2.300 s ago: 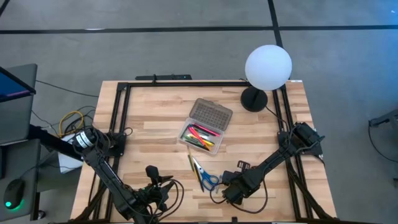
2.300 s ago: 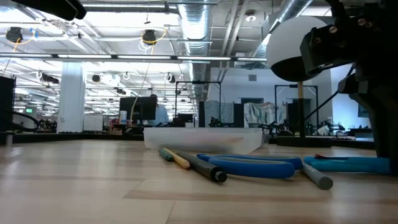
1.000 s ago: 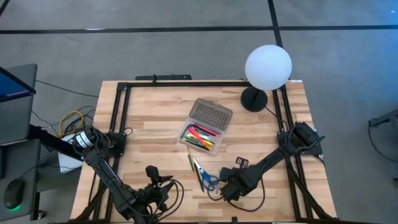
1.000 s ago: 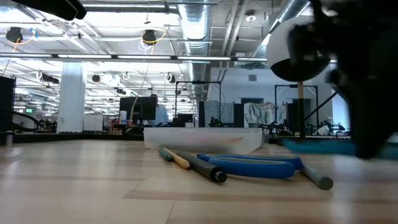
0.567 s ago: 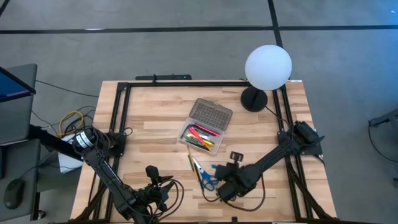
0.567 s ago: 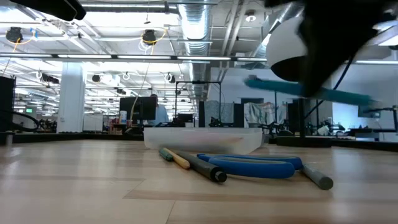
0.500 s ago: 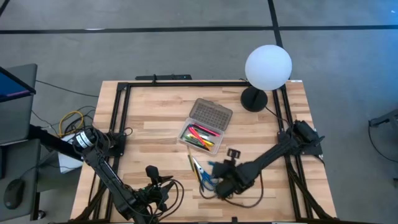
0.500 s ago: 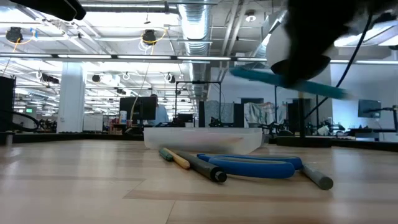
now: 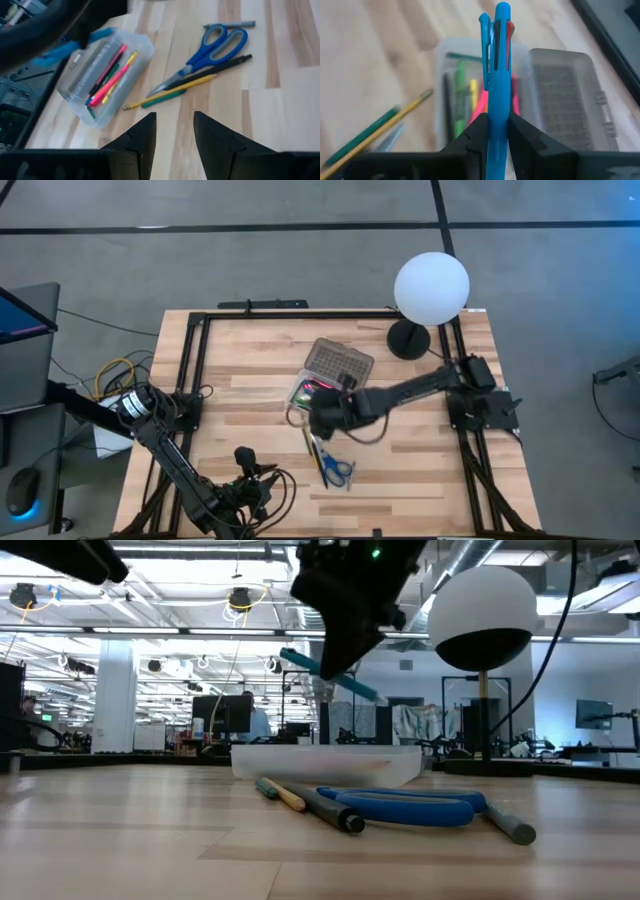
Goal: Pick & place school supplies into a supply box
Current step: Put the blue pen into the gray supply box
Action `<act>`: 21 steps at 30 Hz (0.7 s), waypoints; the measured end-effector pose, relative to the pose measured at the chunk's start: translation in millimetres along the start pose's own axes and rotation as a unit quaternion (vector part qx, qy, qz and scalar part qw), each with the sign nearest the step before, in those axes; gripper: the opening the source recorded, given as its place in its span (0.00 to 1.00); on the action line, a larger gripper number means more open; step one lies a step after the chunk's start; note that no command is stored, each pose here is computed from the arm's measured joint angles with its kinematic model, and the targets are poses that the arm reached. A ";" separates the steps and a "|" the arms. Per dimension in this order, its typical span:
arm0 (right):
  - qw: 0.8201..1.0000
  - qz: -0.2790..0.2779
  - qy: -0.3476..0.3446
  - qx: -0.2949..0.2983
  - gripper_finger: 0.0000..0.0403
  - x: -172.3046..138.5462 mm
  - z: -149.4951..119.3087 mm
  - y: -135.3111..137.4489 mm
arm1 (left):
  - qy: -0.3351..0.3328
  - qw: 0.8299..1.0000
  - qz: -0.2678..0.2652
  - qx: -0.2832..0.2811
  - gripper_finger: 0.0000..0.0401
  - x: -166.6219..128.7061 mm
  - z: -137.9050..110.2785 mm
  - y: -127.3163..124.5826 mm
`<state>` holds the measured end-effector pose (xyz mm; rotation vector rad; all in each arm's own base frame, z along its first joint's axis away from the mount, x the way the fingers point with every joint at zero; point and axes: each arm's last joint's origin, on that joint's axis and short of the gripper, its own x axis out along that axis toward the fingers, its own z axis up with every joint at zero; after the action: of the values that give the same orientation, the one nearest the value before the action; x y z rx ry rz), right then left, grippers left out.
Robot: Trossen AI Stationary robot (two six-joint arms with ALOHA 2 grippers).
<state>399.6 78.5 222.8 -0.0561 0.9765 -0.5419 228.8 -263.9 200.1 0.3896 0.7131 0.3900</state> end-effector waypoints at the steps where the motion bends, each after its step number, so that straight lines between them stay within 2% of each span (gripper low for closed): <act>1: 1.000 -0.004 0.002 0.008 0.12 4.1 2.8 -5.7 | 0.005 1.000 -0.004 -0.001 0.31 0.0 -0.3 -0.2; 9: 0.999 0.012 0.031 0.043 0.12 22.0 12.4 -31.4 | 0.018 1.000 -0.019 -0.009 0.31 -1.0 -2.8 -3.9; 21: 0.998 0.025 0.039 0.046 0.12 22.0 11.8 -30.8 | 0.027 0.998 -0.037 -0.029 0.31 -0.2 -5.7 -7.3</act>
<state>406.0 39.4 221.2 0.0719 1.0243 -0.5460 226.3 -269.0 192.9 0.2967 0.7654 0.3514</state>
